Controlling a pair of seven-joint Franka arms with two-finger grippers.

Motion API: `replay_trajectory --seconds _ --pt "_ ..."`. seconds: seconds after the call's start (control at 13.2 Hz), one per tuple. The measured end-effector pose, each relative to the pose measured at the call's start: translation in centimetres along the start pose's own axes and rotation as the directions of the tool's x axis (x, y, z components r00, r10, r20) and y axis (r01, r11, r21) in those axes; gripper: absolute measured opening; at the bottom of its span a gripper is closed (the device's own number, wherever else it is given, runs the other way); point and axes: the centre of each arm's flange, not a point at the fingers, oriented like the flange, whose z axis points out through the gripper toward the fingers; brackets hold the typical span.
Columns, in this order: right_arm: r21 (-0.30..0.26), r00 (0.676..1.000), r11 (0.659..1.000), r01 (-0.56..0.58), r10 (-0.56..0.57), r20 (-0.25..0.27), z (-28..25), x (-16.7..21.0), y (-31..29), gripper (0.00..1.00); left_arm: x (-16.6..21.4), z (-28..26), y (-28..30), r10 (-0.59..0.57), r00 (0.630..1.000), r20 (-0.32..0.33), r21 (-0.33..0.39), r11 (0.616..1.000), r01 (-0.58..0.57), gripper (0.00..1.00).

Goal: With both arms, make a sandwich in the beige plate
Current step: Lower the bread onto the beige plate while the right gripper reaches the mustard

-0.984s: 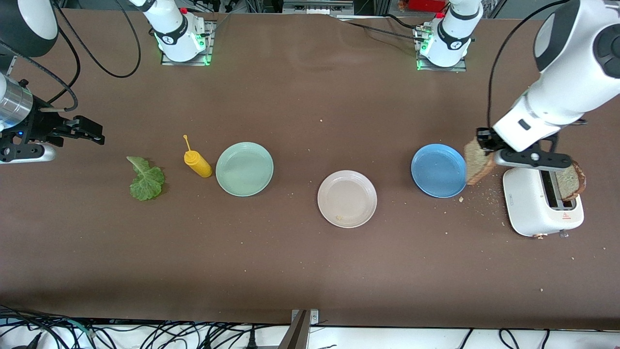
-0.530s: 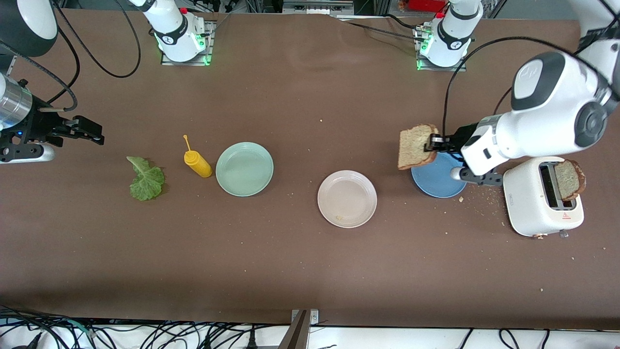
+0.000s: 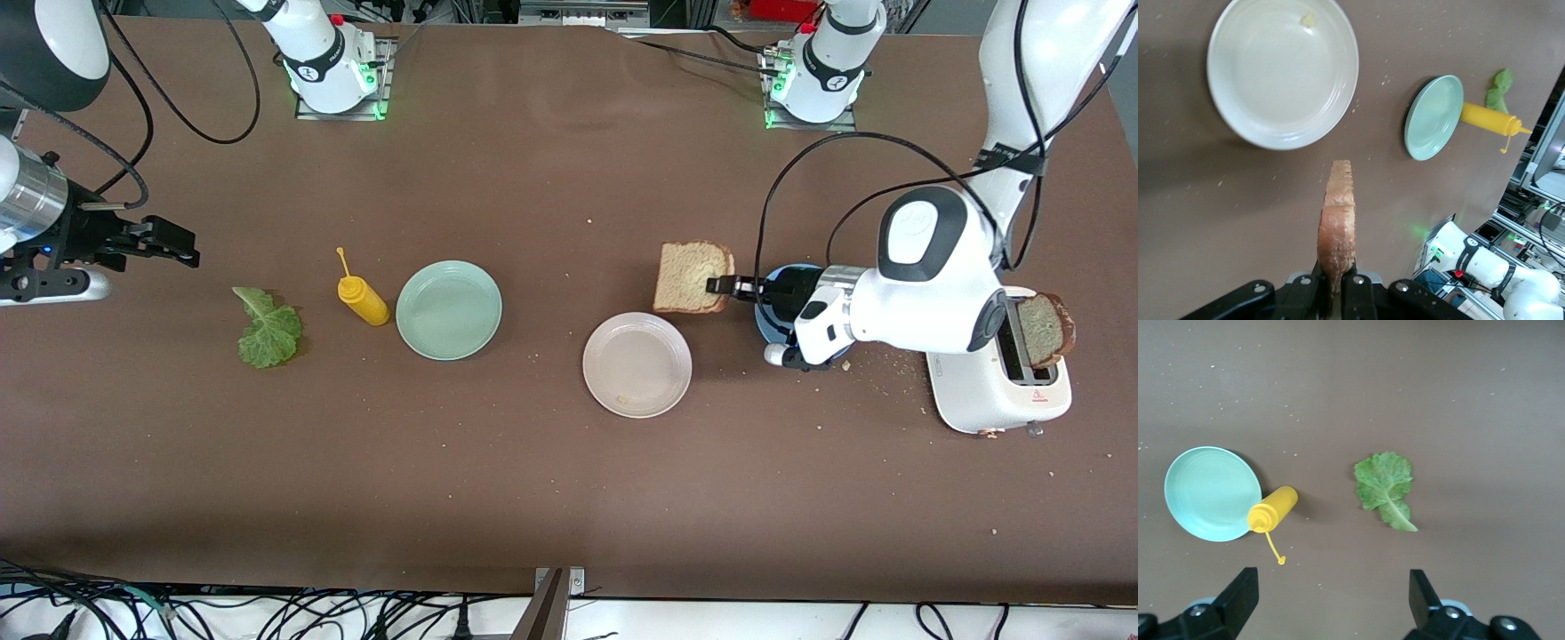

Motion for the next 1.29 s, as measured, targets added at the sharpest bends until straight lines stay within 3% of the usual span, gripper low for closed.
replay_trajectory --seconds 0.3,0.45,0.61,0.76,0.91,1.06,1.29 --pt "0.062 0.995 0.998 0.003 -0.01 0.104 4.3 0.7 -0.7 1.0 4.9 4.4 -5.1 0.066 0.988 -0.136 -0.125 0.989 -0.084 0.09" --pt "0.114 0.992 0.993 0.007 -0.022 0.128 6.5 1.5 -1.1 1.0 6.3 7.5 -5.6 0.066 0.981 -0.182 -0.163 0.982 -0.097 0.09" --pt "0.134 0.99 0.986 0.096 -0.109 0.093 8.0 2.2 -1.1 1.0 7.0 9.4 -5.8 0.072 0.973 -0.218 -0.154 0.982 -0.108 0.09" --pt "0.179 0.967 0.955 0.238 -0.25 0.047 9.3 2.4 -1.1 1.0 7.6 10.6 -6.8 0.077 0.968 -0.237 -0.156 0.981 -0.116 0.09" --pt "0.25 0.917 0.887 0.389 -0.399 -0.013 11.0 2.2 -0.4 1.0 7.8 11.2 -7.5 0.082 0.968 -0.237 -0.162 0.979 -0.123 0.09" --pt "0.334 0.845 0.783 0.526 -0.526 -0.098 13.2 1.7 1.3 1.0 7.9 11.6 -7.9 0.084 0.969 -0.233 -0.164 0.978 -0.125 0.14" --pt "0.395 0.703 0.593 0.702 -0.667 -0.248 16.8 1.2 4.0 1.0 8.1 11.4 -8.0 0.087 0.967 -0.238 -0.165 0.978 -0.129 0.47"
